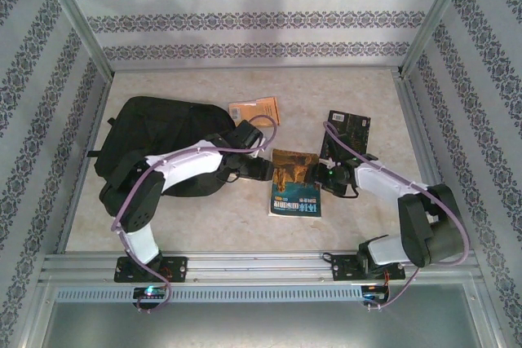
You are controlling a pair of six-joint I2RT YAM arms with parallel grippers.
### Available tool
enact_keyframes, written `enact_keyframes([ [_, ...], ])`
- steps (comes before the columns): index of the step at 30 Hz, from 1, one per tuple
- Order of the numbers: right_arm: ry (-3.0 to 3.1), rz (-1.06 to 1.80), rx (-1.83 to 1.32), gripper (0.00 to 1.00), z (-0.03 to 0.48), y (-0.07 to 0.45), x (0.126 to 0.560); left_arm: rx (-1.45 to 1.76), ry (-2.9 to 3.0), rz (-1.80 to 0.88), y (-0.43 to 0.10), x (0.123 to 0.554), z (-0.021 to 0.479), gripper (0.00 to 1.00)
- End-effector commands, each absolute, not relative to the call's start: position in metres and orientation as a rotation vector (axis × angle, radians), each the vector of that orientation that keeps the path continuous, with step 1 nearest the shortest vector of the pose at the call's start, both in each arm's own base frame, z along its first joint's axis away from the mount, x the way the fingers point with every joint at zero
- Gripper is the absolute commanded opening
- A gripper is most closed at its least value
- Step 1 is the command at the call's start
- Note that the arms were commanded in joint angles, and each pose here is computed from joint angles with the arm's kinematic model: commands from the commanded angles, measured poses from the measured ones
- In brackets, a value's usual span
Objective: Pack the student bag
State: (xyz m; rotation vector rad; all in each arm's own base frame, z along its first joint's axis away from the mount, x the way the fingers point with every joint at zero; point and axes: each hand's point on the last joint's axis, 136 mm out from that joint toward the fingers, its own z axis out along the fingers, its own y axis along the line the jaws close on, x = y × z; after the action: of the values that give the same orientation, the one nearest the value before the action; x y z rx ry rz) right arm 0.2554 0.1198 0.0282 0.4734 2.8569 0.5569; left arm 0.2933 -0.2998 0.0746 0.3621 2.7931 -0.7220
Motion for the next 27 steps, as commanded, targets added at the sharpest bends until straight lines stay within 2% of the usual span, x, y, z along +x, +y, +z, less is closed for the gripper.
enact_keyframes([
  [1,2.809,0.631,0.446,0.63,0.037,0.127,0.272,0.317,2.757,-0.783,-0.303,0.298,0.083,0.57],
  [6,2.81,0.69,0.459,0.6,0.033,0.134,0.278,0.229,2.772,-0.98,-0.325,0.293,0.065,0.57],
  [10,2.823,0.715,0.451,0.59,0.029,0.137,0.278,0.212,2.798,-0.996,-0.332,0.292,0.047,0.57],
  [14,2.804,0.805,0.423,0.54,0.035,0.147,0.277,0.2,2.817,-0.99,-0.334,0.293,0.036,0.55],
  [19,2.763,0.903,0.368,0.45,0.046,0.159,0.275,0.212,2.833,-0.95,-0.33,0.293,0.027,0.45],
  [27,2.715,1.115,0.36,0.44,0.058,0.179,0.275,0.235,2.855,-0.9,-0.323,0.289,0.018,0.26],
])
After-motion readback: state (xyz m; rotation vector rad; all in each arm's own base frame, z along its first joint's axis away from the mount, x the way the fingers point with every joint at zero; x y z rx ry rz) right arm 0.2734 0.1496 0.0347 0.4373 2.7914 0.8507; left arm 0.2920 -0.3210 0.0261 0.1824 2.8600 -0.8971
